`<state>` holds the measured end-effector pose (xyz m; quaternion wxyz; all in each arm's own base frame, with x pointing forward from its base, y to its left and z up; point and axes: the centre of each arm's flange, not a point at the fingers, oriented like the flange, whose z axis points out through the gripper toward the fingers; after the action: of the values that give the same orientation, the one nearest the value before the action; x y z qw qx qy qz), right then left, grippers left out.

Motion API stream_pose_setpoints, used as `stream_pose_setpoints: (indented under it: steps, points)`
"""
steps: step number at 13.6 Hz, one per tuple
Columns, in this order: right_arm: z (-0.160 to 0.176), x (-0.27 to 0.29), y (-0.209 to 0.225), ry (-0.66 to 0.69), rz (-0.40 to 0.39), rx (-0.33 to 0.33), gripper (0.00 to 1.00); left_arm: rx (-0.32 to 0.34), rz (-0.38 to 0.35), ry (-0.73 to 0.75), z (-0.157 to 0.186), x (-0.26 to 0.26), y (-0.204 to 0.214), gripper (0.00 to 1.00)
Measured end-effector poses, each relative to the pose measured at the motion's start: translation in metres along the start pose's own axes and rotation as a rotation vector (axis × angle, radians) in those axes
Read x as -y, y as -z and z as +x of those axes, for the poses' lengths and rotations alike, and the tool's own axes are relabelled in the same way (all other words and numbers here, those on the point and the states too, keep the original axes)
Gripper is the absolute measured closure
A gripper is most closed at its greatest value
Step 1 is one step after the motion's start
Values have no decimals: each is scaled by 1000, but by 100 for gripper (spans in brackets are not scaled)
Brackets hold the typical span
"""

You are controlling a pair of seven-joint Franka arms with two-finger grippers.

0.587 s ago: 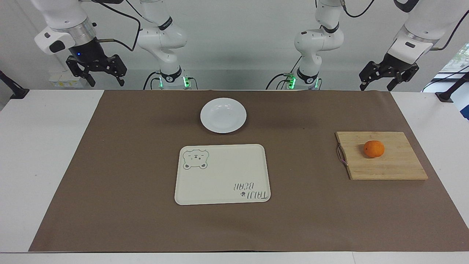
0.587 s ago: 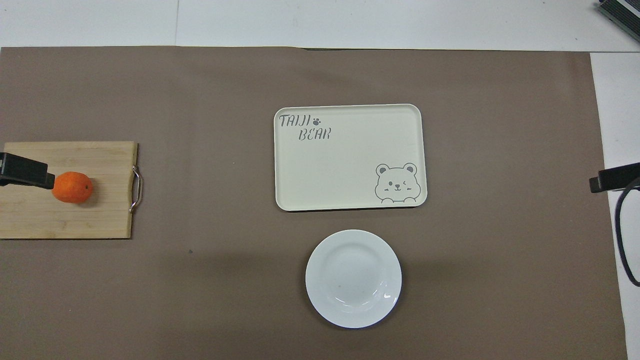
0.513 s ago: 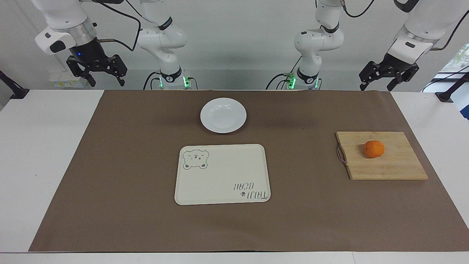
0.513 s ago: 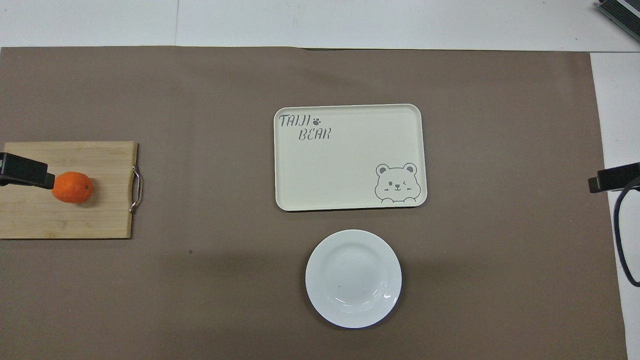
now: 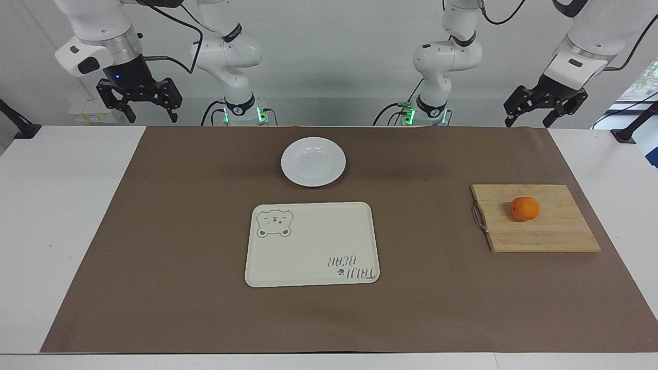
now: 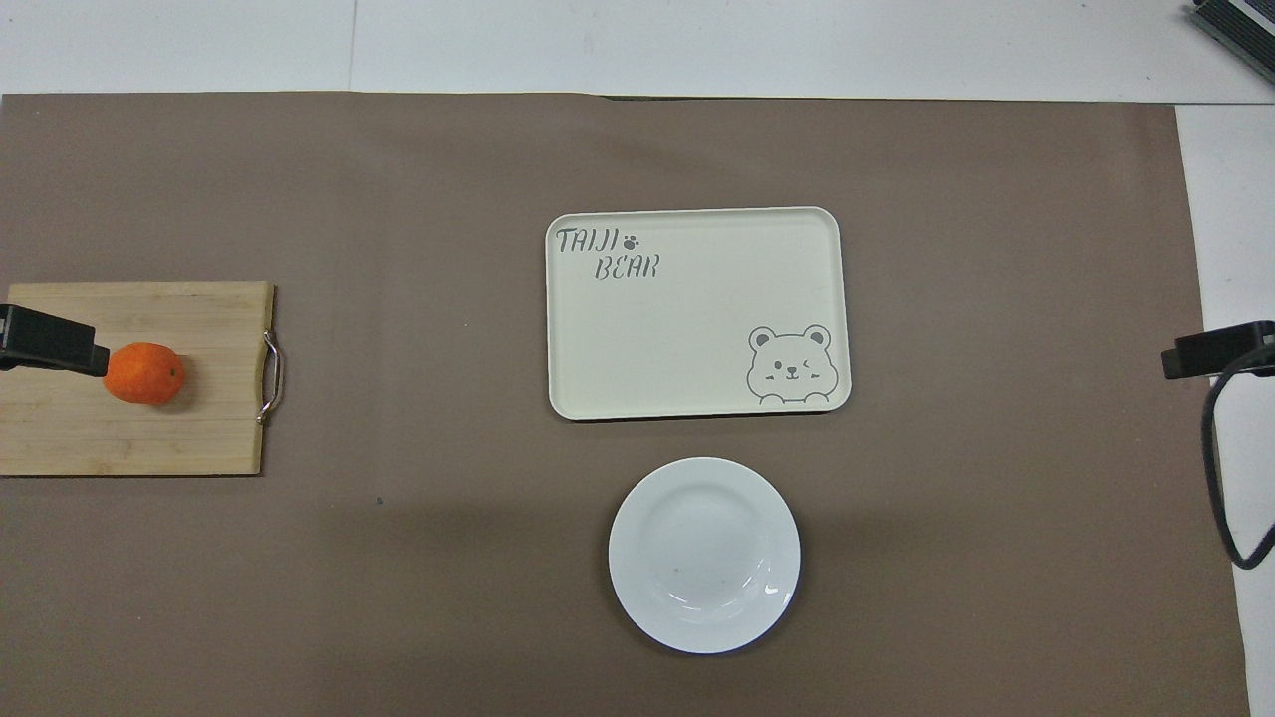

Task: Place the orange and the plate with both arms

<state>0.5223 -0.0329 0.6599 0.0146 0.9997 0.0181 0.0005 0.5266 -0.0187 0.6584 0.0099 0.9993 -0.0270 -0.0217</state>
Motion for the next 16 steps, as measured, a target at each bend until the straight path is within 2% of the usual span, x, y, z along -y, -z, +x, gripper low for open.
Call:
stream_pose_setpoints:
  steps: [13,16]
  points:
    - [0,-1,0,-2,0,0,0,1,0,0,0,0,0,0]
    - [0,-1,0,-2,0,0,0,32,-1,-13,1,-3,-14,0]
